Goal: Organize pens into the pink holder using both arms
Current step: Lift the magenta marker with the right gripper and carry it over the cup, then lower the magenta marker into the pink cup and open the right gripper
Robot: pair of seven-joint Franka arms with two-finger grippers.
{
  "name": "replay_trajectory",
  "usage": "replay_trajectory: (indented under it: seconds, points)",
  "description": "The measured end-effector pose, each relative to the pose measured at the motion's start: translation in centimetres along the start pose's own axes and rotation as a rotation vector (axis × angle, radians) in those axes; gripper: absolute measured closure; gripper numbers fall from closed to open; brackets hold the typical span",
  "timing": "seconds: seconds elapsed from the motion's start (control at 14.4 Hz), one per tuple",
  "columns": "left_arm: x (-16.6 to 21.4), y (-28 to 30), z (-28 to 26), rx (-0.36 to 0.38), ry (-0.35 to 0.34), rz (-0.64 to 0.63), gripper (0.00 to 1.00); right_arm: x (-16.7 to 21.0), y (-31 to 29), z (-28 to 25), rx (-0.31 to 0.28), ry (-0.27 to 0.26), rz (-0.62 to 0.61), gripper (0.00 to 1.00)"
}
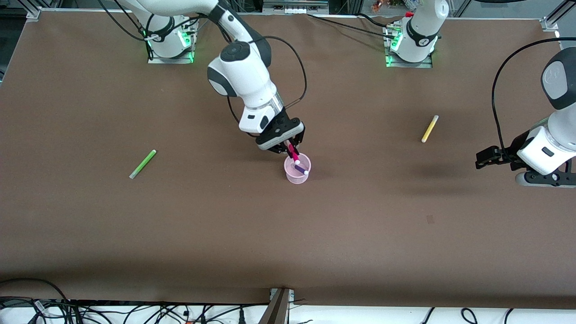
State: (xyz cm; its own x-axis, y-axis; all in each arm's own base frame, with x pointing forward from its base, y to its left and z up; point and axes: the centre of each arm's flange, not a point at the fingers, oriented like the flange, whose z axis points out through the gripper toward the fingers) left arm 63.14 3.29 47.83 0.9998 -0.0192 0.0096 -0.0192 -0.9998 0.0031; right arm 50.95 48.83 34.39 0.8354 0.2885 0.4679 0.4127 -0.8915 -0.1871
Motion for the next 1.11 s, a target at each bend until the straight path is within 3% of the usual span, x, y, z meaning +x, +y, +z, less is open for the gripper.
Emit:
replay_trajectory:
  seconds: [0.42,1.11]
  points:
    - [0.0,0.0,0.0,0.0,0.0,0.0,0.0,-2.8,-2.1,4.6,-0.06,0.038,-0.021,0.82]
    - [0.1,0.0,0.2,0.0,0.0,0.001,0.0,-0.6,-2.4,4.4,-0.057,0.095,-0.015,0.82]
